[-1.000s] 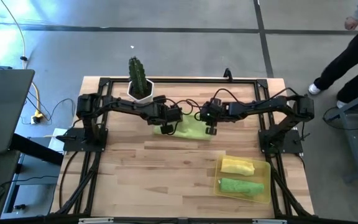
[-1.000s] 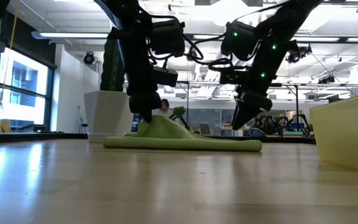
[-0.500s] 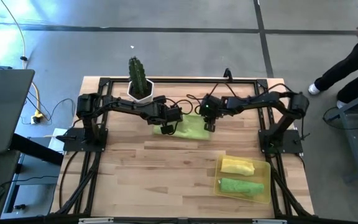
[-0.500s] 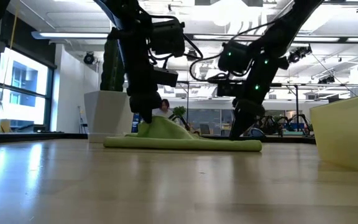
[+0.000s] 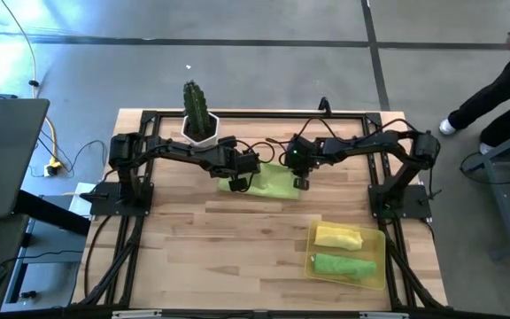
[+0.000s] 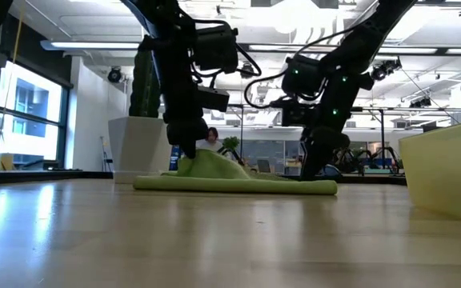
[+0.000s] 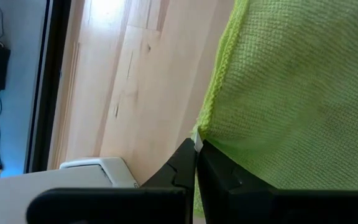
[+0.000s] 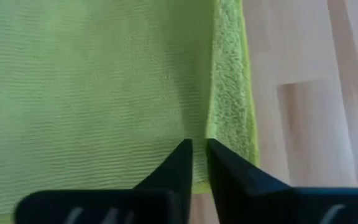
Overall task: Roll microfiber towels into tight, uniform cylinder then place into a basket
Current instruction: Fold the light green towel
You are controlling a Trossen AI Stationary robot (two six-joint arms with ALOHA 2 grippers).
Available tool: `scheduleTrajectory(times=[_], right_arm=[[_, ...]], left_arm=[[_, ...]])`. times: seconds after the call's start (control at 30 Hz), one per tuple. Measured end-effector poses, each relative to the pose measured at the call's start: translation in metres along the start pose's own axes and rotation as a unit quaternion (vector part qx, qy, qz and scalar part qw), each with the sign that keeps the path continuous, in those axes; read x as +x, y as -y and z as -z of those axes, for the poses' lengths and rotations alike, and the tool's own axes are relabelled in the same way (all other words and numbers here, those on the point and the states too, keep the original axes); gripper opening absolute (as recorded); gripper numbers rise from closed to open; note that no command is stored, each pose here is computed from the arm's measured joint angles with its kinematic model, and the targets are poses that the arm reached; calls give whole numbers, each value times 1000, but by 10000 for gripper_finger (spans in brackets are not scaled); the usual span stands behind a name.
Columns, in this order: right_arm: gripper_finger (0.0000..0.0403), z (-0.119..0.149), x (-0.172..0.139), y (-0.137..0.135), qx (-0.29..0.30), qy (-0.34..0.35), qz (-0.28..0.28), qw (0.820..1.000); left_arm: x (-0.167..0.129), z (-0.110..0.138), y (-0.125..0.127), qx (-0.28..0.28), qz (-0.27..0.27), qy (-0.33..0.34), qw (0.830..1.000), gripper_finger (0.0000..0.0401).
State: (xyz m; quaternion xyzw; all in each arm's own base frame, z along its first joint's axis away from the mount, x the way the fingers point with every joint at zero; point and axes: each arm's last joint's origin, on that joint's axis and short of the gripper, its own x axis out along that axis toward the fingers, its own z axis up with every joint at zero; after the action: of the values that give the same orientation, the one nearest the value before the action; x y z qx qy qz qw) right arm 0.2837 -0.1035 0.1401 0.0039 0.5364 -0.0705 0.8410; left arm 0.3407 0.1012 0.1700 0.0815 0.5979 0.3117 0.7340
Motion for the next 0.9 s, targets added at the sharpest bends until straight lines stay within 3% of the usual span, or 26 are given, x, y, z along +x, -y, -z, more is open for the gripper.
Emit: scheduleTrajectory(times=[0.2, 0.6, 0.9], right_arm=[[2, 2, 0, 0, -3, -10, -2, 1000], [0, -1, -10, 0, -6, 5, 9, 1000], [0, -1, -20, 1, -4, 4, 28, 1000]], left_arm=[[0, 0, 0, 0, 0, 0, 1000, 0], [0, 0, -3, 16, -50, 0, 999, 0], [-3, -7, -6, 20, -58, 18, 998, 0]])
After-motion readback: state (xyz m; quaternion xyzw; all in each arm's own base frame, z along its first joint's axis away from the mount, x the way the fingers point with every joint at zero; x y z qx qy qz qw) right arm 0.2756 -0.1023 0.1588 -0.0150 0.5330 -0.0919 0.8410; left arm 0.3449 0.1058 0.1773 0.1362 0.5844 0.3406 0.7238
